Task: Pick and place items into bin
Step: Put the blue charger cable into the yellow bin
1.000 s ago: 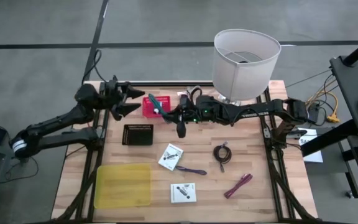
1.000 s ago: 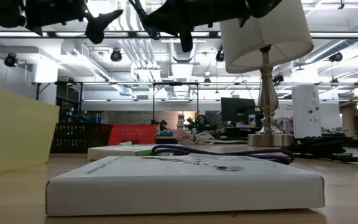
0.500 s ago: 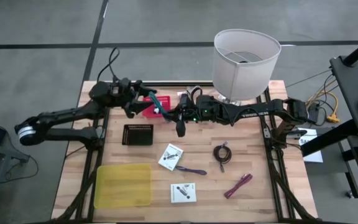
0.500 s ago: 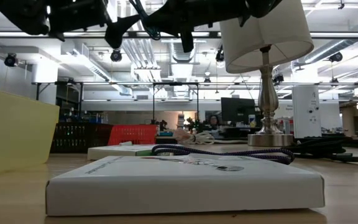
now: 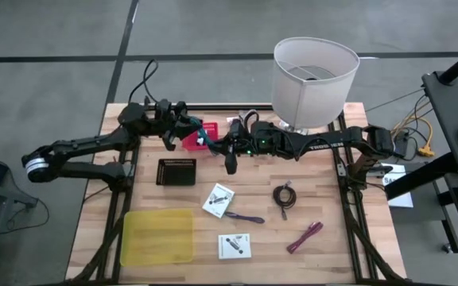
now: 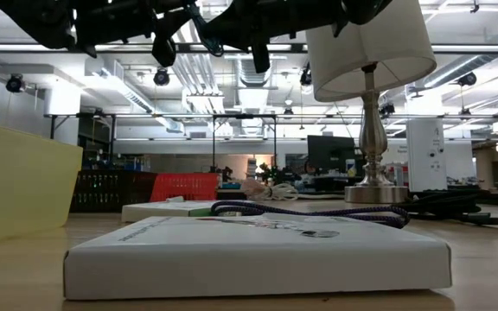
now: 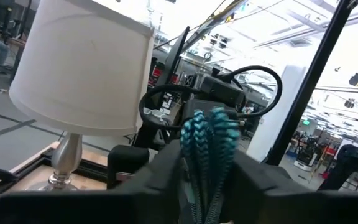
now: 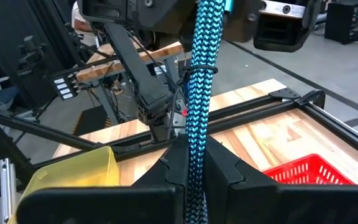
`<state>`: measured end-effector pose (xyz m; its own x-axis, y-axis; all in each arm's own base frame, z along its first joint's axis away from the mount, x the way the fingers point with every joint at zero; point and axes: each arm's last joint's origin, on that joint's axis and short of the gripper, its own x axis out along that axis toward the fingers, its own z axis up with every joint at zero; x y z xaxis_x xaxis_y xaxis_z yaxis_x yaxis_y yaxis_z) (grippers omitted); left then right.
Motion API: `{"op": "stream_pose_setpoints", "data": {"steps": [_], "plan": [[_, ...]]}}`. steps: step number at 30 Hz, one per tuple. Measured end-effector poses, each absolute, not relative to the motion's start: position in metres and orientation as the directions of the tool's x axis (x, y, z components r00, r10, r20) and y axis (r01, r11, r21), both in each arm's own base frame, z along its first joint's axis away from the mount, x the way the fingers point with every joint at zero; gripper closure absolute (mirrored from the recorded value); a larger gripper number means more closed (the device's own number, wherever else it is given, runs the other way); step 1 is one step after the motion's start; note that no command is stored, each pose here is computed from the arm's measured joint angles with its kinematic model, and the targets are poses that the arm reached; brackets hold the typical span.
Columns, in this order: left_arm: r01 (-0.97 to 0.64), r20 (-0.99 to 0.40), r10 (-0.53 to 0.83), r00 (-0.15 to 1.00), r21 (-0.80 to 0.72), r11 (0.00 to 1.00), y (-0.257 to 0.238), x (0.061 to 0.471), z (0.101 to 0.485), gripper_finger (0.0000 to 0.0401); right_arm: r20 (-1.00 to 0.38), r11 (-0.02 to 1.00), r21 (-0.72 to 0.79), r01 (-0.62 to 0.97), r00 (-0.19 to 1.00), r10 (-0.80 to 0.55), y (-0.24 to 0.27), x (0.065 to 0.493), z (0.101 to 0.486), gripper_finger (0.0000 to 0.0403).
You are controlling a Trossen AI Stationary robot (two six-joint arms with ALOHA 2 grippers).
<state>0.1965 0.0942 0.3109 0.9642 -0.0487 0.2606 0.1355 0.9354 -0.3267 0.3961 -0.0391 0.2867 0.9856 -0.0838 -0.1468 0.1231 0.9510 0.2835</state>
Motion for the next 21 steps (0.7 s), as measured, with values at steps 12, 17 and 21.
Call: {"op": "stream_pose_setpoints", "data": {"steps": [12,17,21], "plan": [[0.276,0.244,-0.196,0.950,-0.357,0.892,0.083,0.183,0.319,0.0385,-0.318,0.938,0.345,-0.035,0.936,0.152,-0.031,0.391,0.271,0.0286],[0.406,0.165,-0.381,0.910,-0.546,0.733,0.069,0.172,0.317,0.0385,-0.447,0.901,0.434,-0.020,0.863,0.234,-0.028,0.385,0.258,0.0253],[0.427,0.074,-0.537,0.840,-0.701,0.572,0.053,0.165,0.309,0.0386,-0.493,0.897,0.443,0.008,0.838,0.236,-0.028,0.382,0.253,0.0243]]}}
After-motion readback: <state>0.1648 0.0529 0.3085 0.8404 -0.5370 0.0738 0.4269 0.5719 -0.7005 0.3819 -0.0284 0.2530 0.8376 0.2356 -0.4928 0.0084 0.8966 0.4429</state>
